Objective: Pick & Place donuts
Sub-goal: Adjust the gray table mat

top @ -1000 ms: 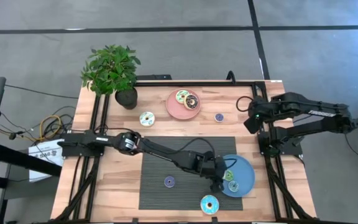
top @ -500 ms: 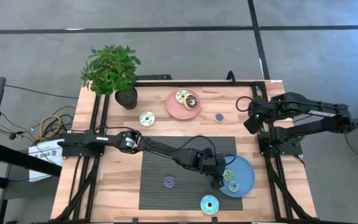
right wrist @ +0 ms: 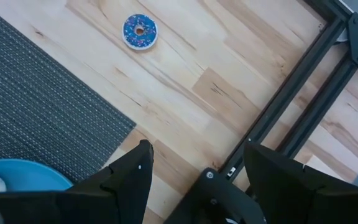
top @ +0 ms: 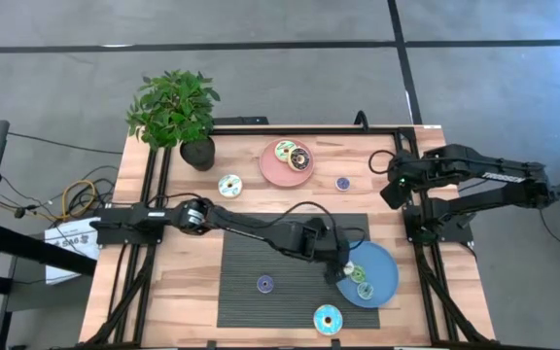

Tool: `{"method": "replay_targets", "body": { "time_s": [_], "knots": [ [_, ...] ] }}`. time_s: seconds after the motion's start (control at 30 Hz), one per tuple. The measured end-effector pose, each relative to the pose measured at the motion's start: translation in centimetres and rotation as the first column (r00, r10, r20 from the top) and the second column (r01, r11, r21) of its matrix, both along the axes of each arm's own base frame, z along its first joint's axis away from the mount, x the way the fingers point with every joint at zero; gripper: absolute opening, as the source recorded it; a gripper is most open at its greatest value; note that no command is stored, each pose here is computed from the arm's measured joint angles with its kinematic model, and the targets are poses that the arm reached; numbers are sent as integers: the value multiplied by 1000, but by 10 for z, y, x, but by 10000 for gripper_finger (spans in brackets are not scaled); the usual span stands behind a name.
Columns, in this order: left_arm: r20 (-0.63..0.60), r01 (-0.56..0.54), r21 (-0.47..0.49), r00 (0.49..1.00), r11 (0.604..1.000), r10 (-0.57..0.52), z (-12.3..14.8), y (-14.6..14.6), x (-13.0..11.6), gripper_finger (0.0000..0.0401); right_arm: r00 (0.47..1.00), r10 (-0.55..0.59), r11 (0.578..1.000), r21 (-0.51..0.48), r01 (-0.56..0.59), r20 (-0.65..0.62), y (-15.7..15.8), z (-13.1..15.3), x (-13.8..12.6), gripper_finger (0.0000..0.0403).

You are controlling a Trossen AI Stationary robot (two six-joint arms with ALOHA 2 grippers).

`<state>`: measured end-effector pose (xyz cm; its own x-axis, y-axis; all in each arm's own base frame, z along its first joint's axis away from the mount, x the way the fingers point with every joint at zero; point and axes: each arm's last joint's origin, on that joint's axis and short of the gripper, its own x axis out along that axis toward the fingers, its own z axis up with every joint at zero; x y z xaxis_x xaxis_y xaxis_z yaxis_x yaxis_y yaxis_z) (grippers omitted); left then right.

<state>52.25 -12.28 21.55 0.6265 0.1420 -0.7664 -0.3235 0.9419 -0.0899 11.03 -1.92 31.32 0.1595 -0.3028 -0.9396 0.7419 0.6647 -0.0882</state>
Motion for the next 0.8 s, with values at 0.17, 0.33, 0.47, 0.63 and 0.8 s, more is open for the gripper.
{"method": "replay_targets", "body": {
  "time_s": [0.17,0.33,0.47,0.63,0.8],
  "knots": [
    [-155,28,90,988,996,-14,7,-4,-24,224,1000,-1,1000,0,1,7,0,0,1,240],
    [-283,30,77,959,997,-7,-20,-6,-35,109,1000,-22,1000,4,22,14,0,0,1,240],
    [-310,33,53,951,998,-15,-41,-13,-39,21,999,-40,999,10,40,21,0,0,1,240],
    [-317,17,48,949,999,-1,-56,-20,-54,10,997,-65,998,17,64,28,0,0,1,240],
    [-209,-12,-3,978,1000,11,-56,-18,-76,2,995,-94,995,23,93,41,0,0,2,240]
  ]
}}
